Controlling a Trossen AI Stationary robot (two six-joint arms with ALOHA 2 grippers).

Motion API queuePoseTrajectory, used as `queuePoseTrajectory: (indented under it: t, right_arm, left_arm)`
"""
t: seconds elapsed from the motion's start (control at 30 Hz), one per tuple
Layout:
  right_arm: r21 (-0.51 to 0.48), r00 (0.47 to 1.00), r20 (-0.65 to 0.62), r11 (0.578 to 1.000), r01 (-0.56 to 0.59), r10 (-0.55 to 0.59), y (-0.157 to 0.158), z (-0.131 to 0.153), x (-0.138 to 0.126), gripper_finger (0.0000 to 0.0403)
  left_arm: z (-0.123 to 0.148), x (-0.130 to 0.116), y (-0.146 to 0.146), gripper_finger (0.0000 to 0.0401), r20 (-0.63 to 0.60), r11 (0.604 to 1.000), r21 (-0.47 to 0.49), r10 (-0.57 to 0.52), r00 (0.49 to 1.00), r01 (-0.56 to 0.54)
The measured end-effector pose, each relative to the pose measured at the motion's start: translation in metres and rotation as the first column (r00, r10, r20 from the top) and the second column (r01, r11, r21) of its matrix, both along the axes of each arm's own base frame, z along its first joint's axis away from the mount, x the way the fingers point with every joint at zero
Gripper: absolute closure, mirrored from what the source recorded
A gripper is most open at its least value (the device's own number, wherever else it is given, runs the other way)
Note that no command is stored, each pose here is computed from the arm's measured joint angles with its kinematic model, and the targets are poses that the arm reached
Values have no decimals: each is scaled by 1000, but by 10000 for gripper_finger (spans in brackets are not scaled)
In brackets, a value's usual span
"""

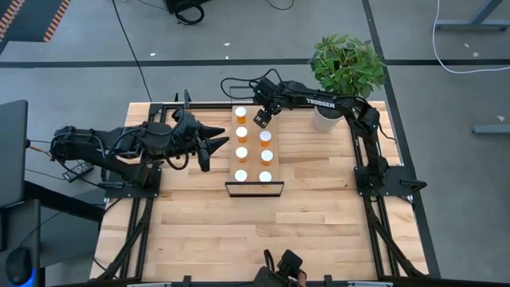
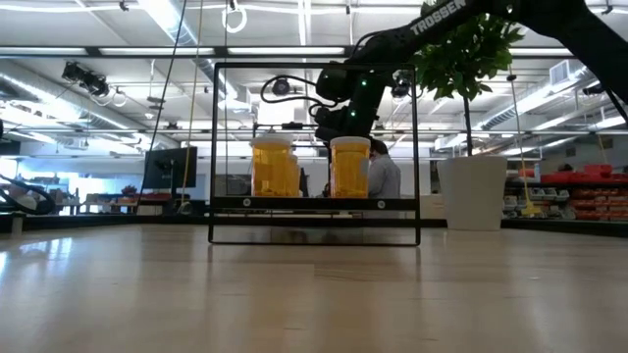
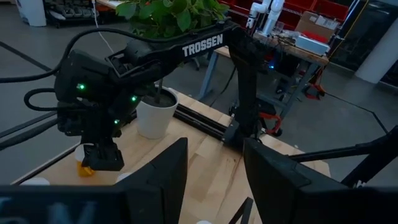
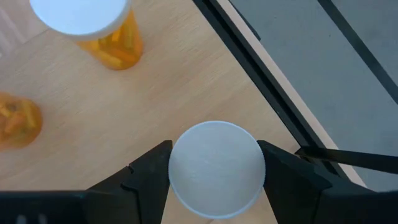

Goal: Pick and place medicine bottles onto shelf by color
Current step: Put the orange pill bottle on the shelf aligned with the other orange pill bottles

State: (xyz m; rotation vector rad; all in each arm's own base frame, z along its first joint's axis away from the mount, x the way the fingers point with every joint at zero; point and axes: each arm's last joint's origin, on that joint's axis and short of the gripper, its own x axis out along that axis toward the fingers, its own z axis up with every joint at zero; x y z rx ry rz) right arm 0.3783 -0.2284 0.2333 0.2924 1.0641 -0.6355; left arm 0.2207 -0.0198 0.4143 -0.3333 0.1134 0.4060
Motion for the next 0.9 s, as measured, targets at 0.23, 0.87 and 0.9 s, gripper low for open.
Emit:
queuePoseTrajectory:
  t: [0.23,0.87,0.9]
  right_arm:
    - [1,1000,5,1000,-2,2,0,0,0,170]
    - [9,1000,11,1000,-7,7,1,0,1,170]
    - [9,1000,11,1000,-7,7,1,0,1,170]
  left_arm:
    - [0,0,0,239,0,1000,0,0,1000,0]
    - [0,0,0,239,-4,1000,0,0,1000,0]
    - [0,0,0,239,-4,1000,0,0,1000,0]
